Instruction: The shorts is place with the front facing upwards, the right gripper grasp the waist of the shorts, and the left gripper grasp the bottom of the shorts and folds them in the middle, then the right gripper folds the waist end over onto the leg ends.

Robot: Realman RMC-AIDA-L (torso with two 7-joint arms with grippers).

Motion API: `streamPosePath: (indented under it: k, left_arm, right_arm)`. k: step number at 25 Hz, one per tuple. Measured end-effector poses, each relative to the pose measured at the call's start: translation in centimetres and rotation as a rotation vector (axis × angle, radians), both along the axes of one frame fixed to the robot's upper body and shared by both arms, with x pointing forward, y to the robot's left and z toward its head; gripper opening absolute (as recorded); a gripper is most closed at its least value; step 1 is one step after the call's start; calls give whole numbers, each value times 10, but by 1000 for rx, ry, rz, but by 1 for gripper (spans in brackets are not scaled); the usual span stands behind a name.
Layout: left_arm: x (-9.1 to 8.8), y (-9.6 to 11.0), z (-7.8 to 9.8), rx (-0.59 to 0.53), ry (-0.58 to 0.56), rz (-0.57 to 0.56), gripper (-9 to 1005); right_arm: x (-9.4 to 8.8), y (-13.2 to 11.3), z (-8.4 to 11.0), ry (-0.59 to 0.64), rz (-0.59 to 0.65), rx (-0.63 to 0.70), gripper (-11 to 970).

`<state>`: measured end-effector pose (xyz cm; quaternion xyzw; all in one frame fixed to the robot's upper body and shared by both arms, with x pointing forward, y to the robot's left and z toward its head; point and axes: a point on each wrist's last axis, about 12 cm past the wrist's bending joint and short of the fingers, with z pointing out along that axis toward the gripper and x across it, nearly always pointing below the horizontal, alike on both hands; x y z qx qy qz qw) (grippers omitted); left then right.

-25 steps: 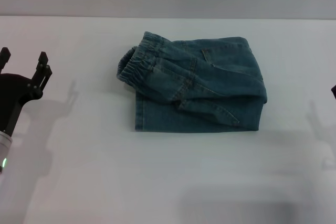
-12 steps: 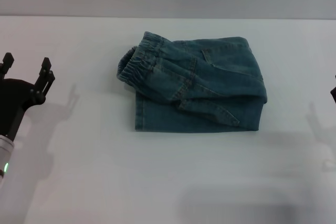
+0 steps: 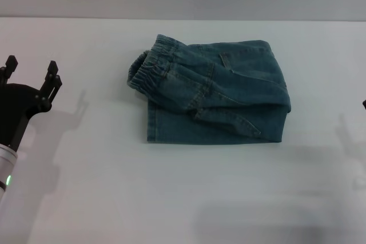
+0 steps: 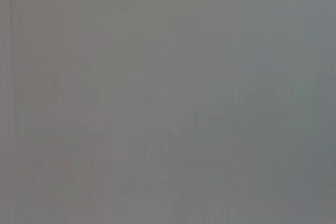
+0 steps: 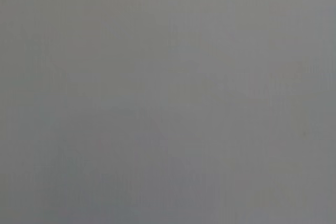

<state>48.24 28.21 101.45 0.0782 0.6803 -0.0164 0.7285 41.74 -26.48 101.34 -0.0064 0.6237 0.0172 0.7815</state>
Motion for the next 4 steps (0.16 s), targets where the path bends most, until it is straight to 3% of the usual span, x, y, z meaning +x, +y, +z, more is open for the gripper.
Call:
streamPosePath:
  k: [4]
  left_arm:
    - [0, 0, 0, 0, -1, -1, 784]
  right_arm:
    - [0, 0, 0, 0, 0, 0, 807]
